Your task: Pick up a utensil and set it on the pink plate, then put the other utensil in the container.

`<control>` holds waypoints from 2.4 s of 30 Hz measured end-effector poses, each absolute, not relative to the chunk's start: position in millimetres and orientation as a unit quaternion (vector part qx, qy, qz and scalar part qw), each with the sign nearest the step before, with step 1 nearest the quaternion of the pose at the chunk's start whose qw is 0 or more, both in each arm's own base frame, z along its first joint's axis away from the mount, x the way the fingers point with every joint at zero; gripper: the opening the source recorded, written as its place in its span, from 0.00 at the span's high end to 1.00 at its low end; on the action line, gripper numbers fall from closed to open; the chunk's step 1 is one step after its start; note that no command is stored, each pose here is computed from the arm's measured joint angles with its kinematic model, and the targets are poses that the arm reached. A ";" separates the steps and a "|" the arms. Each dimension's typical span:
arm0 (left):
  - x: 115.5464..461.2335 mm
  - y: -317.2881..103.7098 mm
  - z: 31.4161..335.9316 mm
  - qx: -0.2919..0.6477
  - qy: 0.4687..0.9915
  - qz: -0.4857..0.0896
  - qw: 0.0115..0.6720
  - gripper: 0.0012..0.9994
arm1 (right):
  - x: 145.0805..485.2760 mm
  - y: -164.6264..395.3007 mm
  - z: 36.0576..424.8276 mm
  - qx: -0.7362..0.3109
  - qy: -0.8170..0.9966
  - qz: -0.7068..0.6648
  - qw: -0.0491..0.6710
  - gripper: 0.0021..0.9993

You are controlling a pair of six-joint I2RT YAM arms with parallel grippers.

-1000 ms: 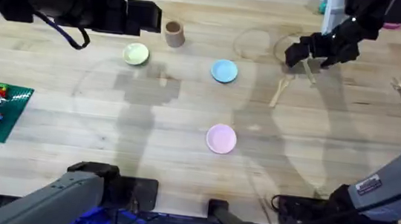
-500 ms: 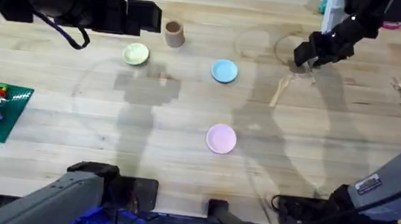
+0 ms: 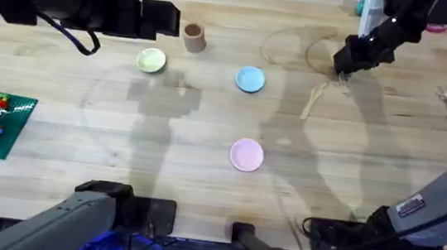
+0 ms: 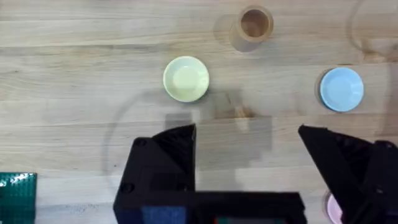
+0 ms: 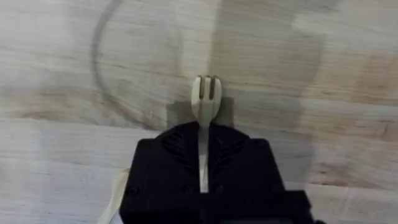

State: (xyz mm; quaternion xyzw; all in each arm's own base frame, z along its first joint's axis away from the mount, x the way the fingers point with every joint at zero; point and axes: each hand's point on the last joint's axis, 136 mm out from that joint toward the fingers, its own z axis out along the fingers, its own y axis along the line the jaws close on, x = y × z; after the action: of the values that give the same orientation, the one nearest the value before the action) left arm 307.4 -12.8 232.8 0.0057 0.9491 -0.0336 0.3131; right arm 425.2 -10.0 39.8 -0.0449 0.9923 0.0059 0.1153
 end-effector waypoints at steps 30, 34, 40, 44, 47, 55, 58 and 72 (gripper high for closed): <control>307.6 -12.8 233.0 0.006 0.949 -0.034 0.314 0.01 | 461.5 -4.7 178.5 -0.045 0.985 0.014 0.169 0.97; 307.5 -12.8 232.9 0.006 0.949 -0.034 0.313 0.01 | 455.8 -4.3 197.2 -0.045 0.984 0.014 0.174 0.97; 307.5 -12.8 232.9 0.006 0.949 -0.034 0.313 0.01 | 436.2 -3.5 237.8 -0.054 0.977 0.011 0.206 0.97; 307.5 -12.8 232.9 0.006 0.949 -0.034 0.313 0.01 | 417.4 -2.9 283.3 -0.062 0.964 0.005 0.257 0.97; 307.5 -12.8 232.9 0.006 0.949 -0.034 0.313 0.01 | 403.0 -2.4 314.0 -0.066 0.954 0.000 0.293 0.97; 307.3 -12.8 232.8 0.006 0.949 -0.034 0.313 0.01 | 378.1 -1.7 351.6 -0.070 0.938 -0.006 0.340 0.97; 307.4 -12.8 232.9 0.006 0.949 -0.034 0.313 0.01 | 368.5 -1.4 351.9 -0.070 0.937 -0.006 0.342 0.97; 307.3 -12.8 232.8 0.006 0.949 -0.034 0.313 0.01 | 333.0 6.1 341.0 -0.095 0.904 -0.013 0.416 0.97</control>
State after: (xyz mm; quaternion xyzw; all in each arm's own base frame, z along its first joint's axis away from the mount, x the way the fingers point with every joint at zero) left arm 307.3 -12.8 232.8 0.0057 0.9492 -0.0336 0.3129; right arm 333.0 6.1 341.0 -0.0953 0.9044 -0.0133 0.4156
